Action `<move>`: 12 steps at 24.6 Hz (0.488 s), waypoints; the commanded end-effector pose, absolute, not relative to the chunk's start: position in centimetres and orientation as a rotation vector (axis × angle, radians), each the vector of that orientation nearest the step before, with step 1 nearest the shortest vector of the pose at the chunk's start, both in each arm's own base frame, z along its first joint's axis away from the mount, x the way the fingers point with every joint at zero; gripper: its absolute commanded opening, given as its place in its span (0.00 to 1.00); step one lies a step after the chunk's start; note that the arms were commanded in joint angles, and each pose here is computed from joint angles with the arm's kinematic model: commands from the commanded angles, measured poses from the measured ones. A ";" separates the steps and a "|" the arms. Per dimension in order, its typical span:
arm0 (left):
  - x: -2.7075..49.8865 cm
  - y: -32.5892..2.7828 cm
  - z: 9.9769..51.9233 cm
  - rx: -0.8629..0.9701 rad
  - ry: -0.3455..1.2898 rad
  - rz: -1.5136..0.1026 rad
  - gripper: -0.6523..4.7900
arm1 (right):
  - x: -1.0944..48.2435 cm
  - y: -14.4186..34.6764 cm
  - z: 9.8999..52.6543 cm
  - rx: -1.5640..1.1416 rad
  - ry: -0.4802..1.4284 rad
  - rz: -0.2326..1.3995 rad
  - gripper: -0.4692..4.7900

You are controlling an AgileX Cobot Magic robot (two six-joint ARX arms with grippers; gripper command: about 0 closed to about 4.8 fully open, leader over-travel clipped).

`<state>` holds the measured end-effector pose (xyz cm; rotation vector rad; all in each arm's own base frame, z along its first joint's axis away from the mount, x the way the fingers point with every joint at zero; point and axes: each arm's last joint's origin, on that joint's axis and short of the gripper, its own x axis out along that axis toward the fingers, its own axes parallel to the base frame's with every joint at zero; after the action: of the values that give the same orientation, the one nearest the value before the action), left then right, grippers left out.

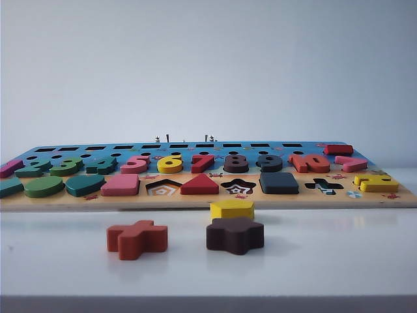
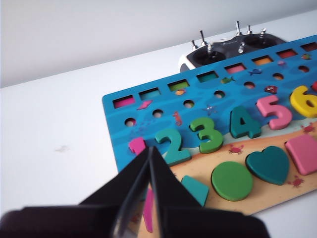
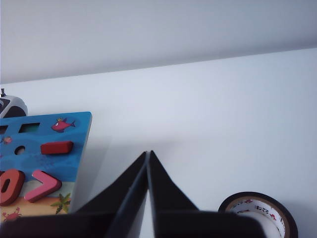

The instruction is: Insert the cube into the slot.

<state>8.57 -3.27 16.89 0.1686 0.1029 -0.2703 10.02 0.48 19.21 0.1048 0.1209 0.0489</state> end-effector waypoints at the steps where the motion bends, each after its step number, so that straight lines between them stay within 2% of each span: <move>1: 8.9 -3.0 16.5 0.163 0.080 -0.227 0.16 | 9.9 0.3 18.4 0.103 0.103 0.037 0.08; 12: 9.6 -1.4 15.9 0.115 0.071 -0.049 0.16 | 9.6 -0.2 16.3 0.100 0.069 -0.017 0.08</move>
<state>9.57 -1.44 15.56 0.1228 0.0910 -0.0584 9.59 -0.14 16.26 0.1053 0.0805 -0.0130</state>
